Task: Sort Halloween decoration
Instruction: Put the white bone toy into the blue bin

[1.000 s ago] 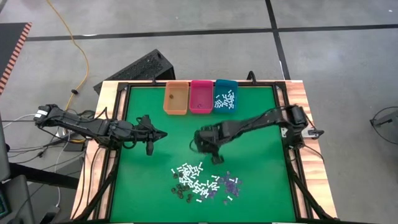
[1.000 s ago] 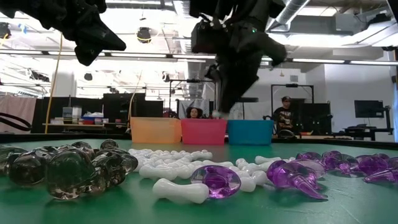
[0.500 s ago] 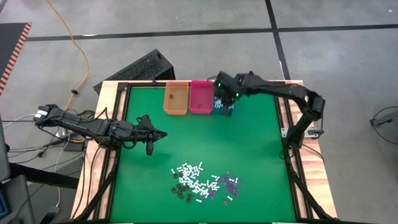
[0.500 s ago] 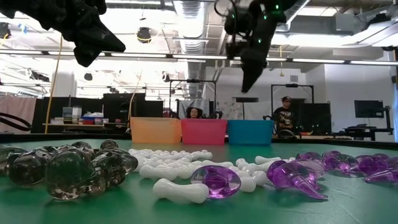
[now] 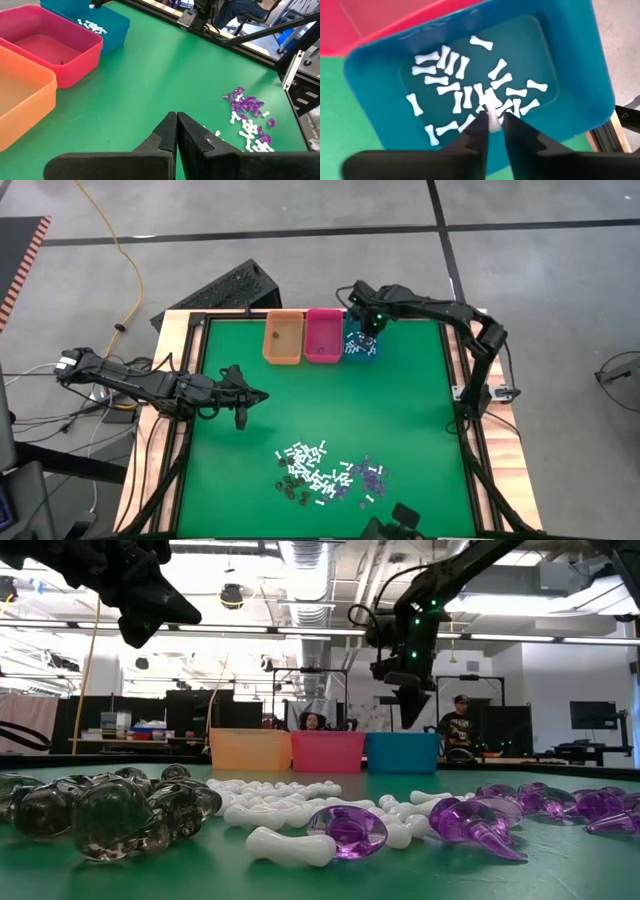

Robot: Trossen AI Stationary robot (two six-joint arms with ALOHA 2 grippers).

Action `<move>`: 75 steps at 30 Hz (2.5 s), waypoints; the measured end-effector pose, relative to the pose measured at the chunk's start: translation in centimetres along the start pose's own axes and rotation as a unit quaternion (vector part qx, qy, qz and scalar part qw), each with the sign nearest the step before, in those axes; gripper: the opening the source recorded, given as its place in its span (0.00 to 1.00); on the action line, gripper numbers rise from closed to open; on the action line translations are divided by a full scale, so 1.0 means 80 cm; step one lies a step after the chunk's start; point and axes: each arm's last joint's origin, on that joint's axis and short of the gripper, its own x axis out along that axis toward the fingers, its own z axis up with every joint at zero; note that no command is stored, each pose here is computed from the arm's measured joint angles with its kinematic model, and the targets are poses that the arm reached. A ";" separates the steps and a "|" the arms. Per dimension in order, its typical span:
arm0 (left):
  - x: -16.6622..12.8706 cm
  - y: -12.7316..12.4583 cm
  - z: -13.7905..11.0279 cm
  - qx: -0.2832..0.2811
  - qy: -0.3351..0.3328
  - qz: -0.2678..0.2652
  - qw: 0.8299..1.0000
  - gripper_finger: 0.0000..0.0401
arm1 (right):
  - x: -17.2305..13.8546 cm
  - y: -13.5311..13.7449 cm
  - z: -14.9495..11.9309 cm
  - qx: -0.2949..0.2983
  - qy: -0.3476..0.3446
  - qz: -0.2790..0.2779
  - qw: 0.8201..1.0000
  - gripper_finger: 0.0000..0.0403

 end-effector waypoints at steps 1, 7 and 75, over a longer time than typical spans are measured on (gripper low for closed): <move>0.000 0.000 0.000 0.000 0.000 0.001 1.000 0.00 | 0.000 -0.002 0.000 0.002 0.000 -0.001 1.000 0.26; 0.000 0.000 0.000 -0.001 -0.001 0.005 1.000 0.00 | -0.011 -0.001 -0.001 0.007 -0.010 0.005 1.000 0.45; 0.000 0.006 -0.007 0.009 0.020 0.037 0.999 0.00 | 0.027 0.431 -0.074 -0.542 -0.081 0.172 0.818 0.27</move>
